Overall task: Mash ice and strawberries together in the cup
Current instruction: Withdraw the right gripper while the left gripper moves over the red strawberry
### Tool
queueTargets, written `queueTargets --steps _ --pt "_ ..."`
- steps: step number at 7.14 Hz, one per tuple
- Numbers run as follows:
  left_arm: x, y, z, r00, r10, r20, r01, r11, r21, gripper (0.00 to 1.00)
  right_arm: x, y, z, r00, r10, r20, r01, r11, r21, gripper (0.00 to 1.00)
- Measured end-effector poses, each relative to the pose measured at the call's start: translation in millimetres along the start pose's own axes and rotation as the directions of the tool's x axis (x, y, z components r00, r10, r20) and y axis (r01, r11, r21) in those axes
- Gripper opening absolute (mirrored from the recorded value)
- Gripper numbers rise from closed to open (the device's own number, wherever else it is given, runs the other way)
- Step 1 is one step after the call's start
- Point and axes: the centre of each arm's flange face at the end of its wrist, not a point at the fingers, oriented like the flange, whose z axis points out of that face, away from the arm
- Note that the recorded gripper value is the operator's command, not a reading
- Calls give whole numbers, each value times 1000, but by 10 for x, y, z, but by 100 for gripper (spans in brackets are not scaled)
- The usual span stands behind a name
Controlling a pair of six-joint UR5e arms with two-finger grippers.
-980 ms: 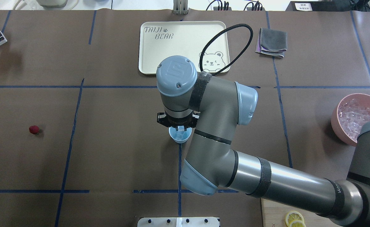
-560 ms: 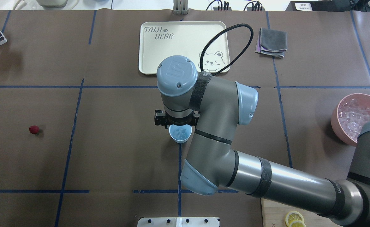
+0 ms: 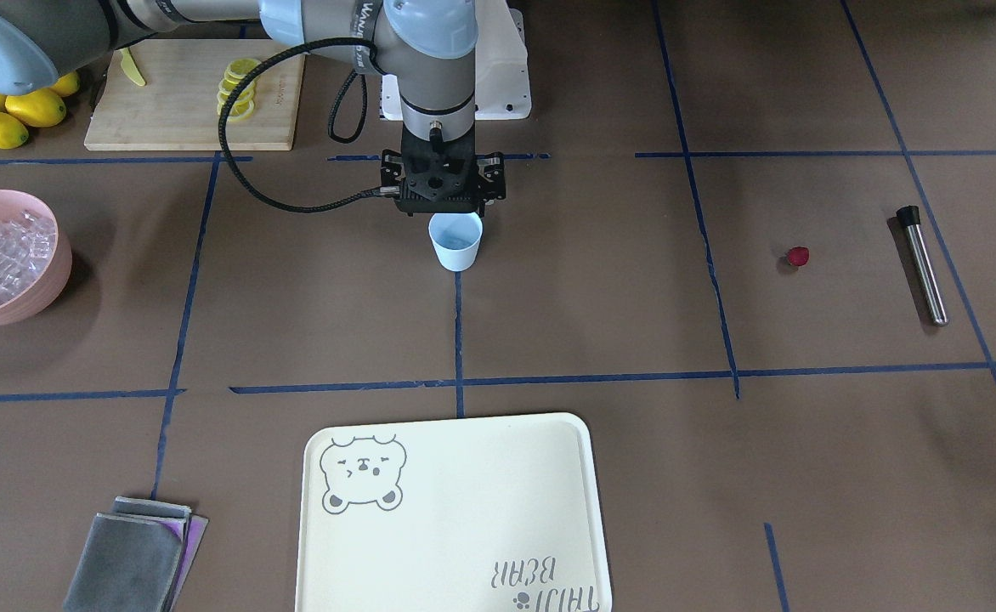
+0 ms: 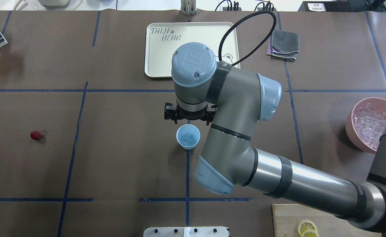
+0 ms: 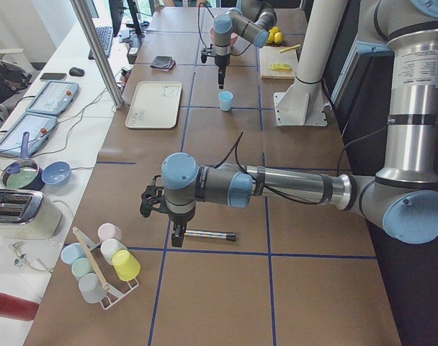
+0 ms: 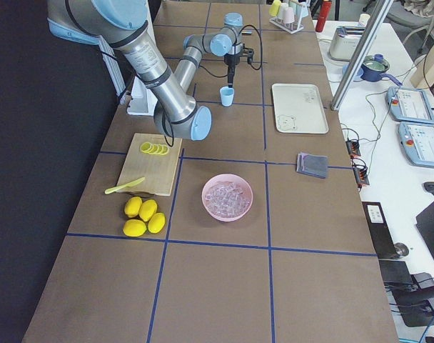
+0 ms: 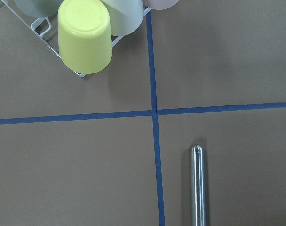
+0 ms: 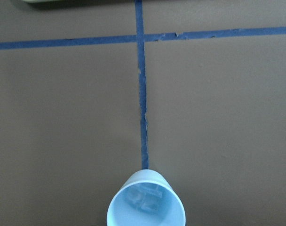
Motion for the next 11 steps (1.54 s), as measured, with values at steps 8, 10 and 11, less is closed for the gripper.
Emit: queueTargets --steps 8,10,11 --pt "2579 384 488 983 -182 -15 182 983 8 100 3626 -1576 -809 981 -178 -73 183 982 54 99" --pt "2649 664 918 980 -196 -24 197 979 57 100 4783 -1639 -919 975 -213 -60 216 976 40 99" --pt "2678 740 1111 979 -201 -19 201 977 69 100 5319 -1621 -954 971 -231 -60 233 972 38 99"
